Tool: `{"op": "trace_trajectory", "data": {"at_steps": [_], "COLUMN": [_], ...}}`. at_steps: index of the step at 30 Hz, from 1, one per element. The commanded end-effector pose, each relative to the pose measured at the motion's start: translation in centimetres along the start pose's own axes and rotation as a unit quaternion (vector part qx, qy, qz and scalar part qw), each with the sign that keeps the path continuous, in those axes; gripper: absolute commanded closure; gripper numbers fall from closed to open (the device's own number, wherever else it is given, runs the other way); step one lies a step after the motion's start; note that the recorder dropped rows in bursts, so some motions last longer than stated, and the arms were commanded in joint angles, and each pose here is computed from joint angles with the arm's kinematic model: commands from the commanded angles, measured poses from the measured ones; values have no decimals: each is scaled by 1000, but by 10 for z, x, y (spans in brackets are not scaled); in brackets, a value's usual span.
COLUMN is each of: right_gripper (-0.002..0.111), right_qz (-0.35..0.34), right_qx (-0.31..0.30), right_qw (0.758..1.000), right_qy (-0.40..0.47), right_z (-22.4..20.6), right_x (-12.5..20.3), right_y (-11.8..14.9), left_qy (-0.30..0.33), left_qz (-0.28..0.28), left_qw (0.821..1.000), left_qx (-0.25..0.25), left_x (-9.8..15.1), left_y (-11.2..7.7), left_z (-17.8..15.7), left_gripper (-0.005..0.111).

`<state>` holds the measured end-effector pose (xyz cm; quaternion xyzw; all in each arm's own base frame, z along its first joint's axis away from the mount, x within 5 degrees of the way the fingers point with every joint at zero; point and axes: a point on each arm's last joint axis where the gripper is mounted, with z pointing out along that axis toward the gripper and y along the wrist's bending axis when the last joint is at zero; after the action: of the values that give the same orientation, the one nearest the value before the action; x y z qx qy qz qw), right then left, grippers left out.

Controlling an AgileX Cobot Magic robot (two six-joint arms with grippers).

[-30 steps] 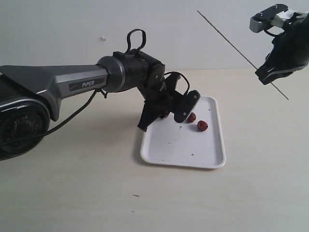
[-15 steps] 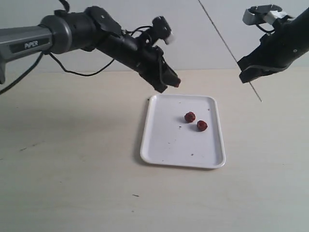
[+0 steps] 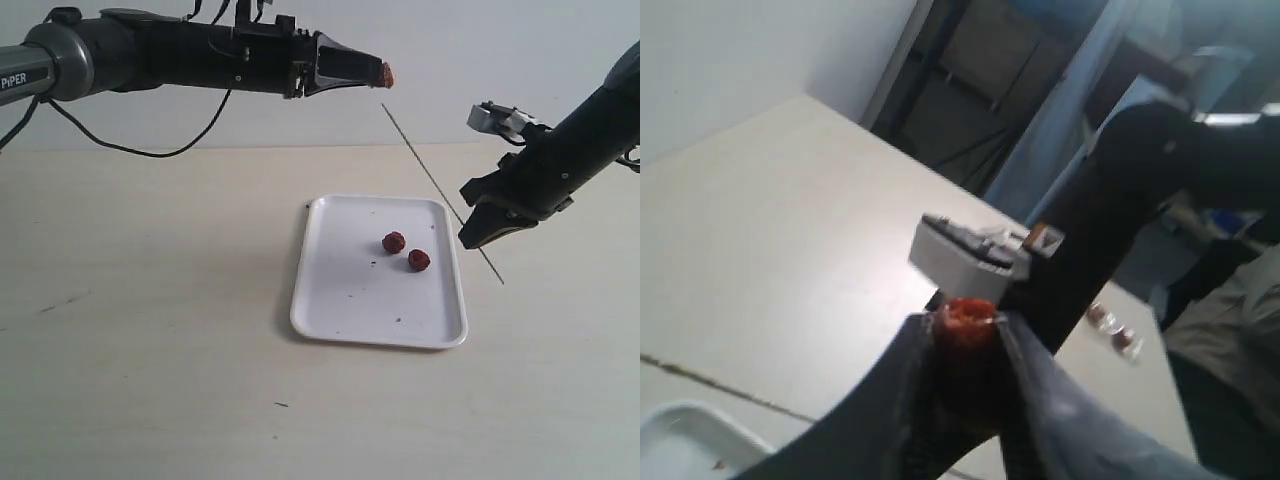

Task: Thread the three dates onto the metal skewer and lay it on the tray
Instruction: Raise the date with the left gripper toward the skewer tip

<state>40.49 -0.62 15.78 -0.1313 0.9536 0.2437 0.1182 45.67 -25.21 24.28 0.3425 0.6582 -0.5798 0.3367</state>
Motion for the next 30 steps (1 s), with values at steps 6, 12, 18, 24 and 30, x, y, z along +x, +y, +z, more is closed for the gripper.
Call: {"op": "trace_trajectory", "data": {"at_steps": [6, 12, 18, 24, 30], "right_gripper": [108, 108, 108, 108, 108], "right_qz": [-30, -42, -42, -38, -79], "right_qx": [-49, -54, -70, -104, -156], "right_qw": [998, 998, 997, 994, 985], "right_qy": [-12, -8, -4, -19, -9], "right_z": [1, 1, 0, 1, 2], "right_x": [-2, -1, 0, -1, 3], "right_y": [7, 8, 11, 17, 27], "left_qy": [-15, 1, -75, -104, -135], "left_qz": [-63, -92, -175, -256, -288], "left_qw": [998, 996, 982, 961, 946], "left_qx": [21, 4, -4, -25, -63], "left_x": [0, 1, -15, -14, -3], "left_y": [5, 9, 26, 44, 64], "left_z": [-11, -20, -61, -90, -86], "left_gripper": [87, 87, 87, 87, 87]}}
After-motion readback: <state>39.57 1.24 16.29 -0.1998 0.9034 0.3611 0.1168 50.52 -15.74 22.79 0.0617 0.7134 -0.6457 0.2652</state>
